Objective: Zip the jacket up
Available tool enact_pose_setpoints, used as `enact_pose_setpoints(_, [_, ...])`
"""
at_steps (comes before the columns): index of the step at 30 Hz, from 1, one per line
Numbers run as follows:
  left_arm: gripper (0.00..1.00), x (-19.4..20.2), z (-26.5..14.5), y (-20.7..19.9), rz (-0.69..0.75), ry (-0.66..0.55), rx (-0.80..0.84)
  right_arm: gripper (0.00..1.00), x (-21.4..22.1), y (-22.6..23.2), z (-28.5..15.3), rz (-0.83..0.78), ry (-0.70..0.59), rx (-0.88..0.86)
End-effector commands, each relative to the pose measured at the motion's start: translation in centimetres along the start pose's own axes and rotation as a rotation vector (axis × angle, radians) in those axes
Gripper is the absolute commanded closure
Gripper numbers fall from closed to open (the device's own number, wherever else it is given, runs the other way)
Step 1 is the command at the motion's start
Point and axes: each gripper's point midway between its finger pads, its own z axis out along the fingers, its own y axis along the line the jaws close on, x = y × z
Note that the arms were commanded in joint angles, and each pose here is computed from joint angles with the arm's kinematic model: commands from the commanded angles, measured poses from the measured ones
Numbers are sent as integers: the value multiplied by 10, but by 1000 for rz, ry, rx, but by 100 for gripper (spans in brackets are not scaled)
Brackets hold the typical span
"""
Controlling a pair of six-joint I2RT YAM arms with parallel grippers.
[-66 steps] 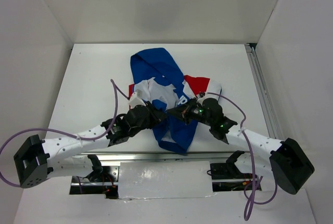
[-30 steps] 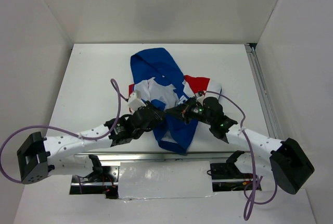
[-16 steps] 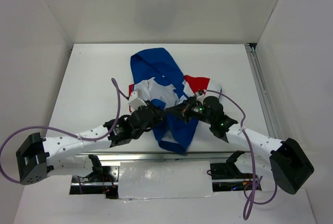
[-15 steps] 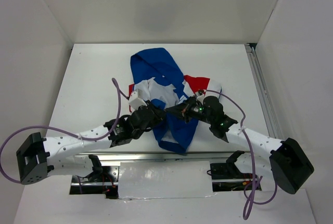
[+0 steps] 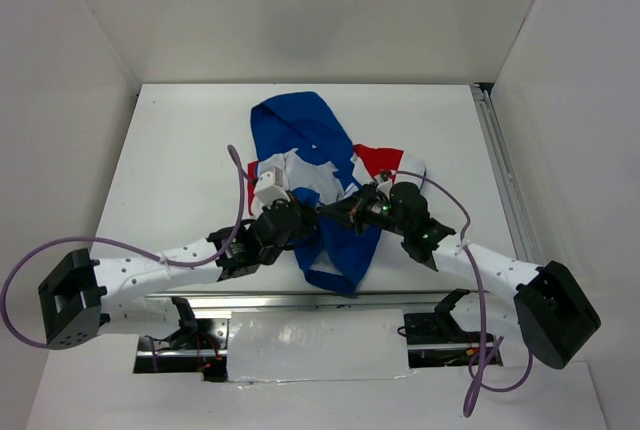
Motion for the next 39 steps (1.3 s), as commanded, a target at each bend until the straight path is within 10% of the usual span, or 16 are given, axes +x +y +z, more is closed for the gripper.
enact_pose_setpoints(1, [100,-29,-6,-28,-22,-87,86,100,-6,27,-3,-82,-15,-61])
enact_pose_setpoints(21, [100,65,-97,51,23,406,197,100,-125,52,-6,-214,-534,72])
enact_pose_setpoints(30, [100,19,-127,50,-11,285,248,100,-244,103,-30,-324,-954,191])
enact_pose_setpoints(36, [100,38,-123,64,-24,372,143,100,-186,109,17,-708,-534,148])
enact_pose_setpoints(39, [100,78,-125,98,-22,526,9,81,-126,60,33,-896,-149,95])
